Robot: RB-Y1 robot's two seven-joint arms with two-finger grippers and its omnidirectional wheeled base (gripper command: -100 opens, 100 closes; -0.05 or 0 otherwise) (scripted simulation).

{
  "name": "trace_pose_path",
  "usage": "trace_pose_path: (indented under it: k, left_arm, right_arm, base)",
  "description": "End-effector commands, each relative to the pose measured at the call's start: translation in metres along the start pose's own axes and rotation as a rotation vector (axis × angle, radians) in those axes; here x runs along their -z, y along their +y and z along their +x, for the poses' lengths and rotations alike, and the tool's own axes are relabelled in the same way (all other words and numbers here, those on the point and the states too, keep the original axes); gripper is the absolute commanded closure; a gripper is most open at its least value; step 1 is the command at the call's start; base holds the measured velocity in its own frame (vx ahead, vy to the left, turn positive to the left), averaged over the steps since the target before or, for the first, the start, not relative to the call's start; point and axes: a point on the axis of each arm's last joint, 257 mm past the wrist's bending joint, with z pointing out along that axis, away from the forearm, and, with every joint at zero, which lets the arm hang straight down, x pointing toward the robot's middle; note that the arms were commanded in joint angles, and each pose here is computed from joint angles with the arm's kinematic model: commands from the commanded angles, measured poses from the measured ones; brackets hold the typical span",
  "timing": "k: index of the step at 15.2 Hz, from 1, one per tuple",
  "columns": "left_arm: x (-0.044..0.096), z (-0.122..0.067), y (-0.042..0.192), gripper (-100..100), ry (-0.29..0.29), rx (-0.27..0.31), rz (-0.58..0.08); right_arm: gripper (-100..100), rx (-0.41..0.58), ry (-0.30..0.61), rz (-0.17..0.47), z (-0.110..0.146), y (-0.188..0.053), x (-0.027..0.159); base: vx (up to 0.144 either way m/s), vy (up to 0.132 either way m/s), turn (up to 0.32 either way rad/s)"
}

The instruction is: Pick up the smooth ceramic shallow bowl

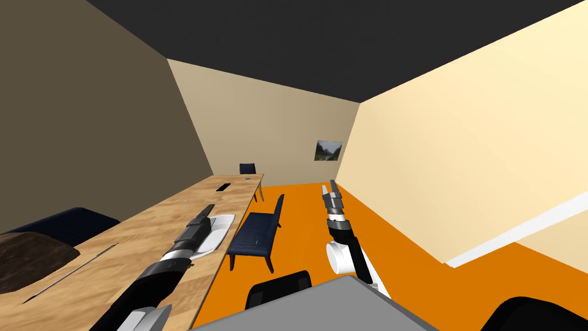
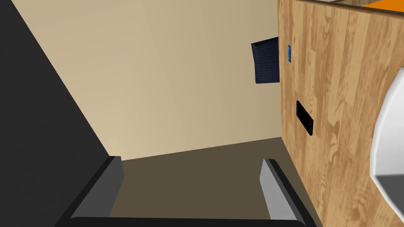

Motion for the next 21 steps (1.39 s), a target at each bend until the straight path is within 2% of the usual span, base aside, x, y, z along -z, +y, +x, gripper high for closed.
trace_pose_path:
  k: [1, 4, 5, 6, 7, 8, 10, 11, 15, 16, 18, 19, 20, 21]
  left_arm:
    - [0.001, -0.004, 0.02, -100, -0.007, 0.014, -0.064]
    - [0.005, -0.007, 0.041, -100, -0.013, 0.025, -0.14]
    - [0.005, -0.007, 0.041, -100, -0.013, 0.025, -0.14]
    - [0.009, -0.011, 0.056, -100, -0.019, 0.038, -0.189]
    - [0.009, -0.01, 0.058, -100, -0.019, 0.038, -0.196]
    - [0.013, -0.014, 0.071, -100, -0.026, 0.051, -0.239]
    - [0.014, -0.013, 0.075, -100, -0.026, 0.051, -0.253]
    - [0.019, -0.016, 0.088, -100, -0.033, 0.066, -0.299]
    - [0.026, -0.018, 0.107, -100, -0.039, 0.082, -0.364]
    - [0.032, -0.02, 0.119, -100, -0.047, 0.098, -0.407]
    - [0.033, -0.02, 0.122, -100, -0.046, 0.098, -0.419]
    - [0.04, -0.022, 0.135, -100, -0.053, 0.115, -0.465]
    - [0.041, -0.022, 0.137, -100, -0.053, 0.115, -0.473]
    - [0.047, -0.023, 0.148, -100, -0.06, 0.132, -0.511]
  right_arm:
    - [0, 0.0, 0.0, 0.0, 0.0, 0.0, 0.0]
    - [0, 0.0, 0.0, 0.0, 0.0, 0.0, 0.0]
    - [0, 0.0, 0.0, 0.0, 0.0, 0.0, 0.0]
    - [0, 0.0, 0.0, 0.0, 0.0, 0.0, 0.0]
    - [0, 0.0, 0.0, 0.0, 0.0, 0.0, 0.0]
    - [0, 0.0, 0.0, 0.0, 0.0, 0.0, 0.0]
    - [0, 0.0, 0.0, 0.0, 0.0, 0.0, 0.0]
    - [0, 0.0, 0.0, 0.0, 0.0, 0.0, 0.0]
    - [0, 0.0, 0.0, 0.0, 0.0, 0.0, 0.0]
    - [0, 0.0, 0.0, 0.0, 0.0, 0.0, 0.0]
    - [0, 0.0, 0.0, 0.0, 0.0, 0.0, 0.0]
    - [0, 0.0, 0.0, 0.0, 0.0, 0.0, 0.0]
    - [0, 0.0, 0.0, 0.0, 0.0, 0.0, 0.0]
    - [0, 0.0, 0.0, 0.0, 0.0, 0.0, 0.0]
  base:
    - [-0.024, 0.047, -0.121]
    - [-0.028, 0.044, -0.1]
    - [-0.019, 0.028, -0.028]
    - [-0.019, 0.032, -0.087]
    - [-0.021, 0.033, -0.095]
    - [-0.025, 0.032, -0.116]
    - [-0.02, 0.033, -0.075]
    - [-0.016, 0.033, -0.104]
    - [-0.019, 0.037, -0.083]
    - [-0.015, 0.033, -0.08]
    - [-0.015, 0.03, -0.074]
    - [-0.012, 0.027, -0.084]
    - [-0.013, 0.031, -0.09]
    - [-0.02, 0.036, -0.136]
